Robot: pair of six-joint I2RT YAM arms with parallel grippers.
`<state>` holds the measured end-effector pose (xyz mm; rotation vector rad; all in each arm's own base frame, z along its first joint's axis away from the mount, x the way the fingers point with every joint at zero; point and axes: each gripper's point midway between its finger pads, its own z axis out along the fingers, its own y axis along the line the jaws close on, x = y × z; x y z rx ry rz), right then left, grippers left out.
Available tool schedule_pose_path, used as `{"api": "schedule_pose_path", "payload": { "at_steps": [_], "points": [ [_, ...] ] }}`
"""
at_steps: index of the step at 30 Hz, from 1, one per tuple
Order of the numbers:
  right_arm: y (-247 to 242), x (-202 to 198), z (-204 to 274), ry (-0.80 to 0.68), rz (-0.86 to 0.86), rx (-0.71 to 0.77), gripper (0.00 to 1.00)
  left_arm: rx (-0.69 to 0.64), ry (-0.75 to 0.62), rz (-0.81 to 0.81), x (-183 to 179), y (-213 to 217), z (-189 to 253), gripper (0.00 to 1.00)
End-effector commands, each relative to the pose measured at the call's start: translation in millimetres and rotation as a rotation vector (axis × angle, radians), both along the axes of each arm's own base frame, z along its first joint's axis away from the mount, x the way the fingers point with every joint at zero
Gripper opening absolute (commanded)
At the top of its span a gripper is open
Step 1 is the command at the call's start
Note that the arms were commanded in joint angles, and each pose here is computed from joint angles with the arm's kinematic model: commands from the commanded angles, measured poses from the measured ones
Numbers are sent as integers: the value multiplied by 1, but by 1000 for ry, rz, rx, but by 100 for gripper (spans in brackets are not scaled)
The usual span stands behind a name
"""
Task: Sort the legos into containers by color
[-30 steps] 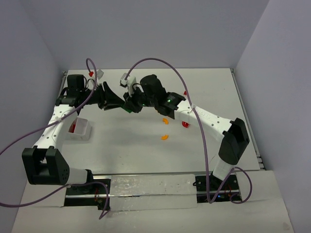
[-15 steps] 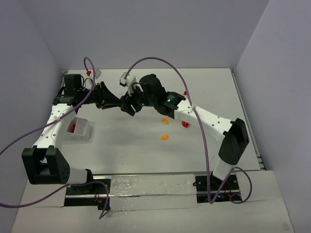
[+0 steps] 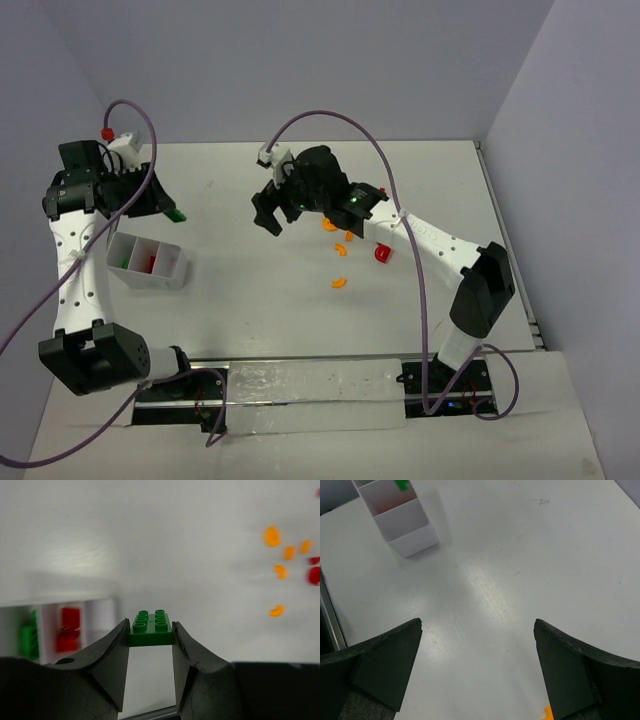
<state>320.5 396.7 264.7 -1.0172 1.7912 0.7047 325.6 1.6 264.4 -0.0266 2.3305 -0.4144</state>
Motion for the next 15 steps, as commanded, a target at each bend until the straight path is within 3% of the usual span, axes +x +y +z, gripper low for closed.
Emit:
{"api": "schedule_pose_path", "payload": {
  "at_steps": [1,6,15],
  "points": [
    [-17,12,5,3,-42,9,100,345,80,64,-27,67,-9,0],
    [-27,19,-7,10,-63,-19,100,502,114,135,-35,113,-8,0],
    [-29,19,-19,28,-62,-31,100,556,178,141,-33,138,-19,0]
  ]
}}
